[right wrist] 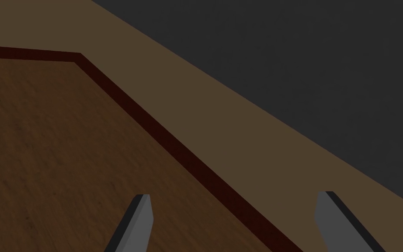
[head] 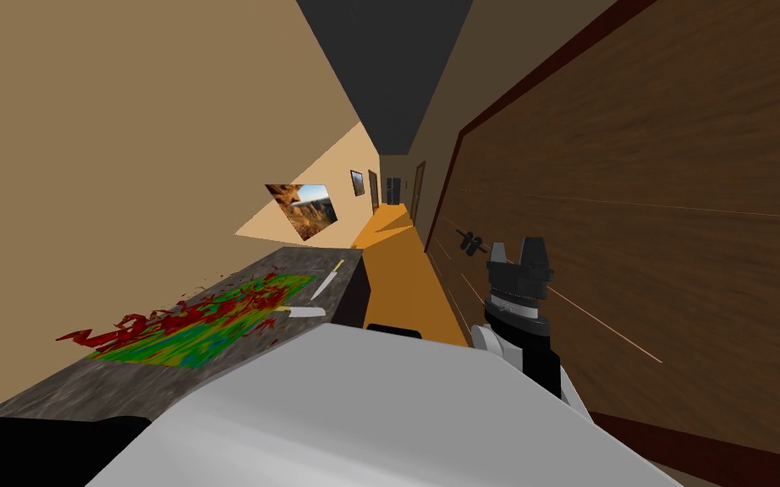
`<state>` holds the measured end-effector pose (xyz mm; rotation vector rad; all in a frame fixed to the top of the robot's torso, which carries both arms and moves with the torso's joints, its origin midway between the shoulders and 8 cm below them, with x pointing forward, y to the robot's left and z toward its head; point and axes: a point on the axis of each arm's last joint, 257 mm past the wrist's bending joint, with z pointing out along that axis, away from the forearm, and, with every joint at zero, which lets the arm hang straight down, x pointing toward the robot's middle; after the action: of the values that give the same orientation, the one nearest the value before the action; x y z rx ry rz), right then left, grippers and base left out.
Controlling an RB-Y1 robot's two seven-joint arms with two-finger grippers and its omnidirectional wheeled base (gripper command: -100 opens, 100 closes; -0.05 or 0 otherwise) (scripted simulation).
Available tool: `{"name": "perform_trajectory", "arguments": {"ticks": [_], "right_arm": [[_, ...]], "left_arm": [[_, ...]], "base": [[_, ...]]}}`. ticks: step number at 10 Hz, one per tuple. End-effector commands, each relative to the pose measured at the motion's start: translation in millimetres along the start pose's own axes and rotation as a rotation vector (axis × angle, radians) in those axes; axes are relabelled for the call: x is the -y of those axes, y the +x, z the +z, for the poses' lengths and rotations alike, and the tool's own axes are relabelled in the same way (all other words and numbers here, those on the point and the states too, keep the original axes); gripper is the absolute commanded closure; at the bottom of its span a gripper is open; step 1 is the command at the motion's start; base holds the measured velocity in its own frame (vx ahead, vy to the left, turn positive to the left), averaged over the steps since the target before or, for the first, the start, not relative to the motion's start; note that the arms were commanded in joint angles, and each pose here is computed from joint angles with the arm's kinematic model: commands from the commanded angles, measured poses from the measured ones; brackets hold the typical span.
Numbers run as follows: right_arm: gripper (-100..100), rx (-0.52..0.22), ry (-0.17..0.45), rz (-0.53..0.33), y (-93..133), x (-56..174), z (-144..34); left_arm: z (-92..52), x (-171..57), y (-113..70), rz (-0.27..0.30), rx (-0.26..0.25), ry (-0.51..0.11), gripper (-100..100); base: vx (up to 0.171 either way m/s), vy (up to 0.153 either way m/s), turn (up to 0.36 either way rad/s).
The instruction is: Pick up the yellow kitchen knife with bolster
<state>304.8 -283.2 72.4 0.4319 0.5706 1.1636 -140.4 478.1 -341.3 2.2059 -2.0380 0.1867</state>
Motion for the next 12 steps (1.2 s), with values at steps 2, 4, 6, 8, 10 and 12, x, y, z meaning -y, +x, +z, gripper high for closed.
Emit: {"name": "perform_trajectory", "arguments": {"ticks": [2,4,6,8,10,12], "right_arm": [[0,0.000,0.000,0.000,0.0,0.0,0.0],[0,0.000,0.000,0.000,0.0,0.0,0.0],[0,0.000,0.000,0.000,0.0,0.0,0.0],[0,0.000,0.000,0.000,0.0,0.0,0.0],[0,0.000,0.000,0.000,0.0,0.0,0.0],[0,0.000,0.000,0.000,0.0,0.0,0.0]], "left_arm": [[0.1,0.6,0.1,-0.004,0.000,0.003,100],[0.9,7.9,0.6,0.002,-0.005,0.019,100],[4.0,6.6,1.6,0.007,0.001,-0.002,100],[-5.7,-9.6,-1.1,-0.010,0.000,0.003,100],[-13.9,-21.7,-3.2,-0.021,0.001,0.006,100],[-22.9,-33.8,-5.4,-0.032,0.004,0.009,100]], "base": [[0.004,0.007,0.019],[-0.002,0.000,-0.013],[0.000,0.000,0.000],[0.024,-0.022,-0.071],[0.030,-0.017,-0.044],[0.032,-0.017,-0.063]]}}
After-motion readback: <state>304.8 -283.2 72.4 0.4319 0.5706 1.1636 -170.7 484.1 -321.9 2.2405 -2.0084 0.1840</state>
